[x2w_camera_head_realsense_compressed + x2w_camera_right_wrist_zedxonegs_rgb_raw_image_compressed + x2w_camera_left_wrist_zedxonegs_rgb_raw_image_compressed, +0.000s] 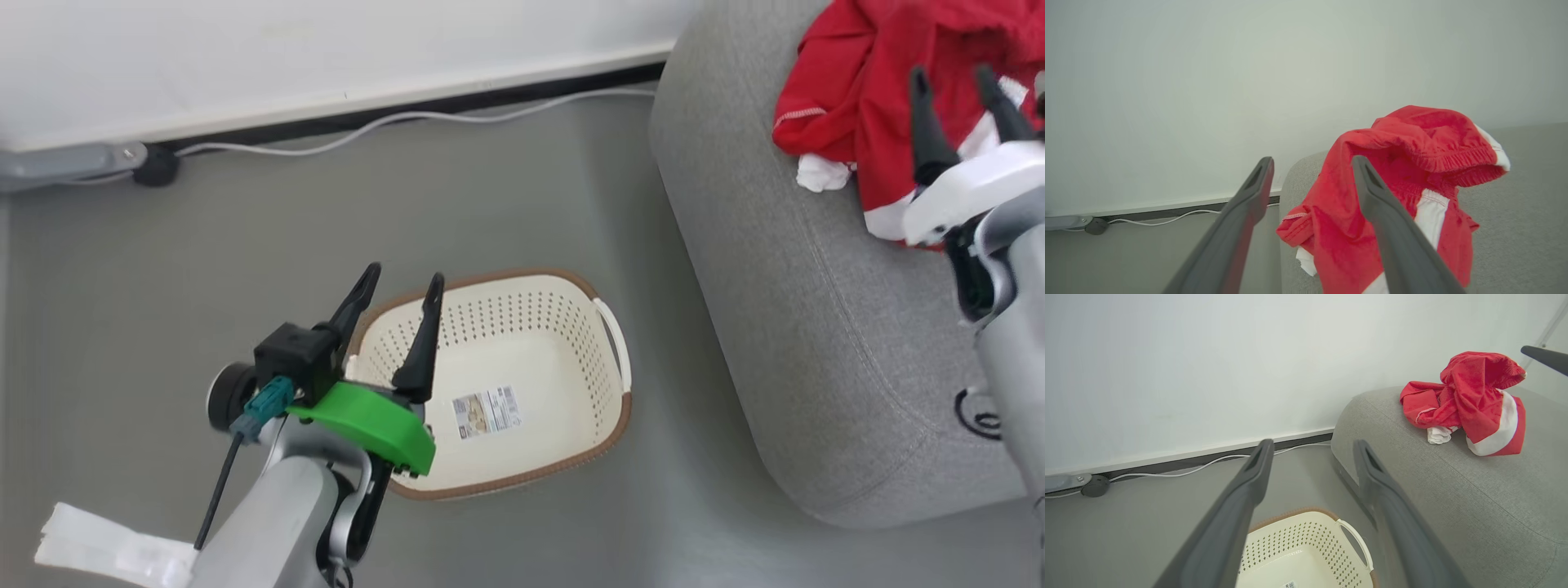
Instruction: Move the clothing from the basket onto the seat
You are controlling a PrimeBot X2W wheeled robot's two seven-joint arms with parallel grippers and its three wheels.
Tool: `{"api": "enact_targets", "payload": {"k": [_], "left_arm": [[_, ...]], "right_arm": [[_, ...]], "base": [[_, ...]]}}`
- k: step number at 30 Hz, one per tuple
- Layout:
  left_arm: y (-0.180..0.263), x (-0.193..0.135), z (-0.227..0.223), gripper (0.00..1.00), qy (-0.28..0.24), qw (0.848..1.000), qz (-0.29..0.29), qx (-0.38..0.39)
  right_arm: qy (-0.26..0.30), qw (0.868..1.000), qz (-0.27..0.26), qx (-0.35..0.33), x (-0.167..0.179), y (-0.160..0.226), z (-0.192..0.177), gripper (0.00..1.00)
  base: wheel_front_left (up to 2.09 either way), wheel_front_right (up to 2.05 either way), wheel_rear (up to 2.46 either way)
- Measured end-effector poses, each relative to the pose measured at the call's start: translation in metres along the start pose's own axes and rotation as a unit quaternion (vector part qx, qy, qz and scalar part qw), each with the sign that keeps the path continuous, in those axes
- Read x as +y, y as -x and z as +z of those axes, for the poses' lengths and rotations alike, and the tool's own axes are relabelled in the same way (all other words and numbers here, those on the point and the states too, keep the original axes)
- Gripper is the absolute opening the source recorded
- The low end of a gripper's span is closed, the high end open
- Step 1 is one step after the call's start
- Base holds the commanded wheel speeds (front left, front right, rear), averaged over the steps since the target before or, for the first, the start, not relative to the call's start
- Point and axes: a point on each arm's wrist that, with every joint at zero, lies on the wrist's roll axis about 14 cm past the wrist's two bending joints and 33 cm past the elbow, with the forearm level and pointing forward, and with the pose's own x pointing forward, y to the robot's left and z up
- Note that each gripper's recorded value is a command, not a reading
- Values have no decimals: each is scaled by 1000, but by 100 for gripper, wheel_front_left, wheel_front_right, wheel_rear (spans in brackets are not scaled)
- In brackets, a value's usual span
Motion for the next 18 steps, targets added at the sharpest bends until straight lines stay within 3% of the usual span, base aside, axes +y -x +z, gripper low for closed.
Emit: {"api": "enact_targets", "payload": {"k": [18], "left_arm": [[88,72,44,100,-29,983,170,-60]], "right_arm": [[-90,988,114,-57,119,45,24,100]], "base": [[0,0,0]]}}
